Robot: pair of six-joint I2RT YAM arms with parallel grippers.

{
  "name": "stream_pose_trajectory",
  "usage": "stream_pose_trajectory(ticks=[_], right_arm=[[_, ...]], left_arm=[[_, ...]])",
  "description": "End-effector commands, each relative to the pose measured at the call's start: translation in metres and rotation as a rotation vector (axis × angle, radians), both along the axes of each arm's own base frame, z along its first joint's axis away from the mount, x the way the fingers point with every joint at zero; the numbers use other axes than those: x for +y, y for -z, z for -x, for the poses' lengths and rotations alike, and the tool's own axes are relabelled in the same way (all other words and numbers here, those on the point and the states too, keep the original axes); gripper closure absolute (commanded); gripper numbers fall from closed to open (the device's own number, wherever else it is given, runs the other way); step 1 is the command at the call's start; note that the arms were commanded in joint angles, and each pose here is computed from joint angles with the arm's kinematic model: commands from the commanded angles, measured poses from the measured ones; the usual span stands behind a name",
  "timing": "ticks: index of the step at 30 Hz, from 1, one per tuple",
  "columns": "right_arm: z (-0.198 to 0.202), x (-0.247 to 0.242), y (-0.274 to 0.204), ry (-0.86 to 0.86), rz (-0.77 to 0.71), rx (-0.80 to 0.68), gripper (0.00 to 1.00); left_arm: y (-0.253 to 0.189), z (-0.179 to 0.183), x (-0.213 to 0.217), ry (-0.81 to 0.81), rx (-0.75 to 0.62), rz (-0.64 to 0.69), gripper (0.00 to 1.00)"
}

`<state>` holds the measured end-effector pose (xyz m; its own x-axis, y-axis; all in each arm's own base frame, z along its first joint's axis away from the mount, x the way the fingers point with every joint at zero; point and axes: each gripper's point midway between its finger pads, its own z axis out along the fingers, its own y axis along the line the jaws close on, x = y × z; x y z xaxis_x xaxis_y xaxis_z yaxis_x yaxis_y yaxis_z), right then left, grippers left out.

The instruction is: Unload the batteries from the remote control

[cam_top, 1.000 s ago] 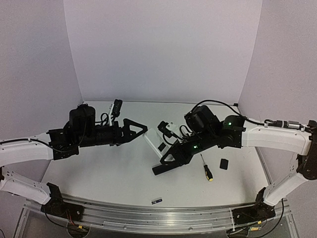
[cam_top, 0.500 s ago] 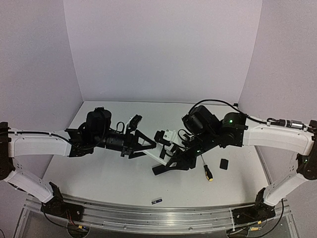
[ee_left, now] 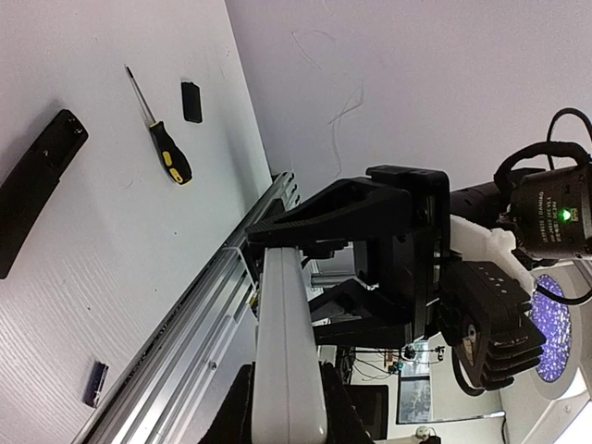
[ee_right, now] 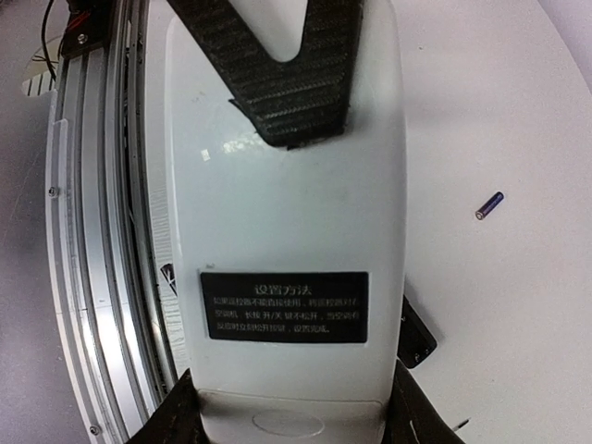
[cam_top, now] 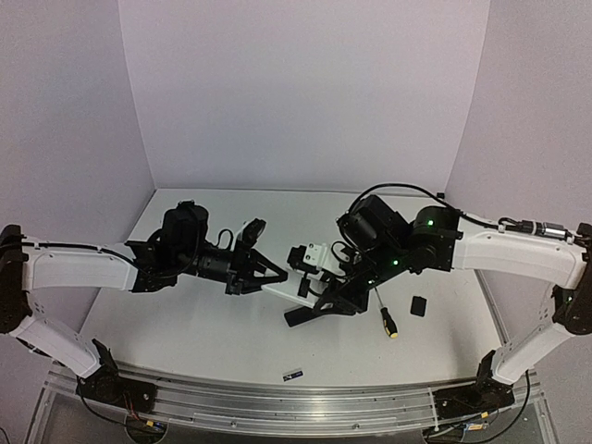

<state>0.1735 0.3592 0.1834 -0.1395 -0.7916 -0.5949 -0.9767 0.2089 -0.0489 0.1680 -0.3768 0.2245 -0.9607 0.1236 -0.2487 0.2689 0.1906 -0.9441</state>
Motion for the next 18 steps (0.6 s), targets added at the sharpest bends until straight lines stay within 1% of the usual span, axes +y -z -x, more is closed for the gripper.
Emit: stream_pose_trajectory(ticks=[1,2,4,6,8,11,15,18], right_arm=[[-0.018,0.022,-0.041,0.078,-0.141,-0.056,0.64],[-0.019,0.022,-0.044,0.105,-0.164,-0.044,0.52],[-0.019,0.021,-0.052,0.182,-0.221,0.003,0.21],[-0.018,0.019,-0.058,0.278,-0.295,0.07,0.18],[-0.017,0.017,-0.061,0.389,-0.387,0.158,0.17],[-0.017,0.013,-0.065,0.524,-0.518,0.278,0.16],[-0.023,0.01,-0.065,0.655,-0.637,0.382,0.15],[-0.017,0.019,-0.07,0.632,-0.68,0.454,0.16]], left_arm=[[-0.03,0.01,-0.001,0.056,-0.104,0.086,1.0],[-0.029,0.005,0.0,0.028,-0.135,0.08,1.0],[-0.024,-0.009,0.007,-0.057,-0.2,0.05,1.0],[-0.024,-0.019,0.014,-0.133,-0.266,0.053,1.0],[-0.022,-0.023,0.023,-0.194,-0.306,0.081,1.0],[-0.036,-0.019,0.033,-0.227,-0.377,0.187,1.0],[-0.049,-0.013,0.041,-0.243,-0.45,0.259,1.0],[-0.056,-0.007,0.046,-0.237,-0.485,0.299,1.0]])
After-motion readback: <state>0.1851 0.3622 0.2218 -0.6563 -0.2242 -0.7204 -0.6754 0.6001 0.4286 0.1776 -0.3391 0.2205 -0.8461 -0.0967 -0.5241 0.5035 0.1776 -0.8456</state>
